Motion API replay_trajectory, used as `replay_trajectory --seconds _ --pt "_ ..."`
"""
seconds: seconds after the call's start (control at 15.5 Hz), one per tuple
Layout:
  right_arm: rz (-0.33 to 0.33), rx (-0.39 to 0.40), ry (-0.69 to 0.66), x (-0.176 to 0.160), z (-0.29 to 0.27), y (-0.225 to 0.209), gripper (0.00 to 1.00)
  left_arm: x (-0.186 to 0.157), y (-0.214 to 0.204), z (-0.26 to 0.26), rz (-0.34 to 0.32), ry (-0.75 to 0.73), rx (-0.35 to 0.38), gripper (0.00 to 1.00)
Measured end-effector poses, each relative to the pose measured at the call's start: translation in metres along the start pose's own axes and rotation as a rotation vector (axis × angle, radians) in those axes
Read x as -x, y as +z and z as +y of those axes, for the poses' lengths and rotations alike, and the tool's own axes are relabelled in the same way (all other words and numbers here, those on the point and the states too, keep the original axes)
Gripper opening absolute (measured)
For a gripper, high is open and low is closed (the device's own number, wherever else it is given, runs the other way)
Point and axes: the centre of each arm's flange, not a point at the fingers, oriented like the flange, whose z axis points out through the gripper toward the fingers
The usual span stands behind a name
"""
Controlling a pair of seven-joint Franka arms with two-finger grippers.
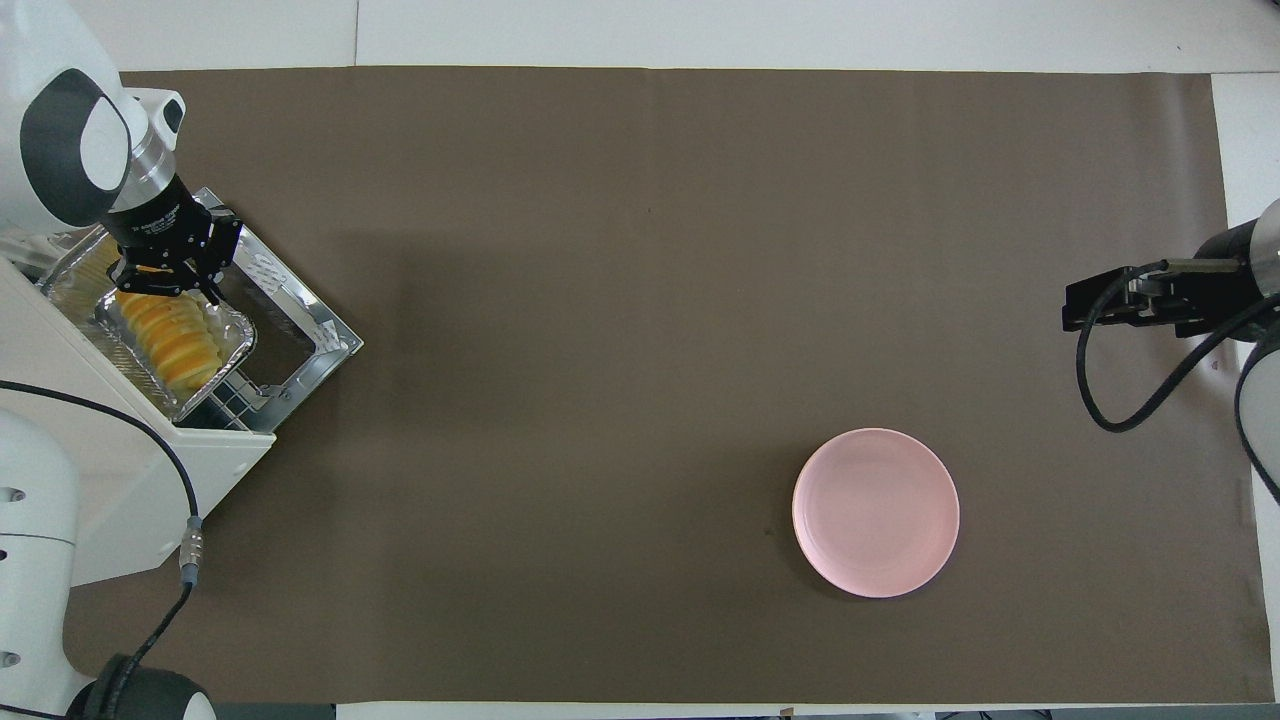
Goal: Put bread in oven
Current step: 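Carry the foil tray with the left gripper into the toaster oven, then push the tray deeper inside, then open and raise the left gripper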
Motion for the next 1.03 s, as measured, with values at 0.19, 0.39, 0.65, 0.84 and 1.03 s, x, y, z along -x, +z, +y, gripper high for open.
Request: replay_trajectory --seconds 0.19,0.39,0.65,0.84,1.03 --pt "0.000 0.000 0.000 0.000 0.000 0.000 1.00 -0.004 0.007 -0.007 -0.006 -0.004 -0.011 0.02" --pt "0.000 0.000 0.000 0.000 0.000 0.000 1.00 -0.006 0.011 -0.014 0.000 -0.008 -0.034 0.02" --pt "0.000 0.000 0.000 0.000 0.000 0.000 1.00 -0.008 0.011 -0.016 0.020 -0.010 -0.039 0.02" --pt "0.000 0.000 0.000 0.000 0.000 0.000 1.00 -0.010 0.017 -0.015 0.027 -0.011 -0.034 0.02" --pt "0.000 0.000 0.000 0.000 0.000 0.000 1.00 -0.012 0.024 -0.017 0.034 -0.012 -0.040 0.02"
